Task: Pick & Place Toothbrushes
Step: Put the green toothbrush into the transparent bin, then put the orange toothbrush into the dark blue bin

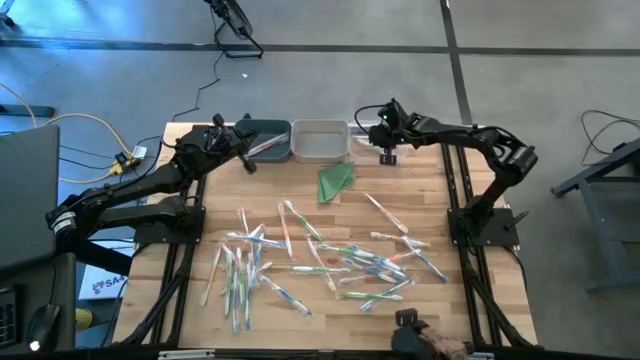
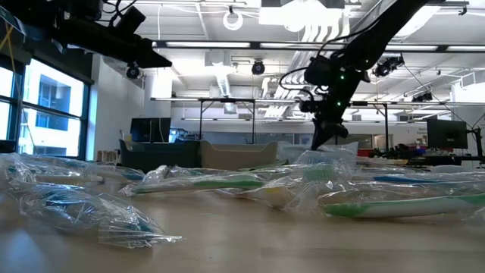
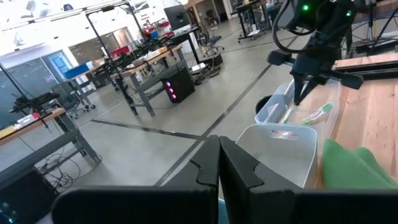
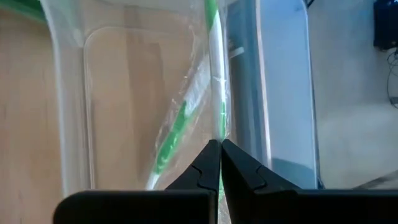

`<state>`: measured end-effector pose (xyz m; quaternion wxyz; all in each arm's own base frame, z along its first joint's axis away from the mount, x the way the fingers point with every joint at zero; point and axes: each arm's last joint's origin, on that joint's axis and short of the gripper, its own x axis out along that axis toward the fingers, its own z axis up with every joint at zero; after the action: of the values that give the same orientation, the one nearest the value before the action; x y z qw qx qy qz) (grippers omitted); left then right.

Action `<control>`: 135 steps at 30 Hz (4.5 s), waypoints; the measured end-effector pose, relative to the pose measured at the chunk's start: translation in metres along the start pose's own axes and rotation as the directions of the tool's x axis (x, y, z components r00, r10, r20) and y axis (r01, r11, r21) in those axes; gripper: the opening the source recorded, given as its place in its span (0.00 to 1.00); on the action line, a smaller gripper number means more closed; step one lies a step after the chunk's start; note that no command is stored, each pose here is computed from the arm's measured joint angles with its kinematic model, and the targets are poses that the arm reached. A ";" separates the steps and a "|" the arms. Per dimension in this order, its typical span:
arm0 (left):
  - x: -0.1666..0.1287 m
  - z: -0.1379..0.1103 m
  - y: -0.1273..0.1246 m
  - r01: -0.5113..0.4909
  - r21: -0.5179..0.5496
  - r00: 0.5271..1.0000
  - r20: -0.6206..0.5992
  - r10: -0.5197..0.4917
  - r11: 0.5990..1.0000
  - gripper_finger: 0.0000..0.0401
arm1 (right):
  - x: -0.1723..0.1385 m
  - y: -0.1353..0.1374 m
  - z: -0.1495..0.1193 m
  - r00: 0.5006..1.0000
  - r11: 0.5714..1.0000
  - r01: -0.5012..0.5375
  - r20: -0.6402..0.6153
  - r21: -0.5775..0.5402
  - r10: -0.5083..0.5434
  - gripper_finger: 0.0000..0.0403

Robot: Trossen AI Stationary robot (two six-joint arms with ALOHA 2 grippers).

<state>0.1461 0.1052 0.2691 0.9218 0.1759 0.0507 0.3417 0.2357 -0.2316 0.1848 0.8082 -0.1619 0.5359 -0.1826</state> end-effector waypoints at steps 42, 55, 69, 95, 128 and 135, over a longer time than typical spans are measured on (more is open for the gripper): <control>0.000 0.000 0.000 -0.003 0.000 1.000 -0.001 0.003 1.000 0.00 | -0.013 0.031 0.051 0.946 0.945 0.323 0.019 0.041 -0.324 0.23; 0.000 0.000 0.000 0.002 -0.067 1.000 0.001 -0.002 0.998 0.00 | -0.015 0.054 0.055 0.978 0.962 0.203 0.019 0.183 -0.209 0.04; 0.000 -0.008 -0.003 0.018 -0.178 0.996 -0.083 -0.033 0.984 0.00 | -0.061 0.070 0.059 0.964 0.931 -0.222 0.212 0.292 0.163 0.01; -0.001 -0.011 -0.004 0.022 -0.189 0.992 -0.115 -0.044 0.982 0.00 | -0.077 0.122 0.047 0.893 0.799 -0.387 -0.028 0.460 0.449 0.01; -0.001 -0.013 -0.005 0.026 -0.206 0.989 -0.138 -0.055 0.978 0.00 | -0.086 0.140 0.041 0.934 0.801 -0.119 -0.207 0.587 0.291 0.01; -0.001 -0.014 -0.005 0.026 -0.206 0.988 -0.144 -0.057 0.978 0.00 | -0.086 0.139 0.041 0.941 0.808 -0.091 -0.215 0.582 0.260 0.02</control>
<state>0.1455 0.1047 0.2540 0.9355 0.0537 0.0879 0.3380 0.2596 -0.0658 0.2059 0.7477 0.1626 0.5810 -0.2774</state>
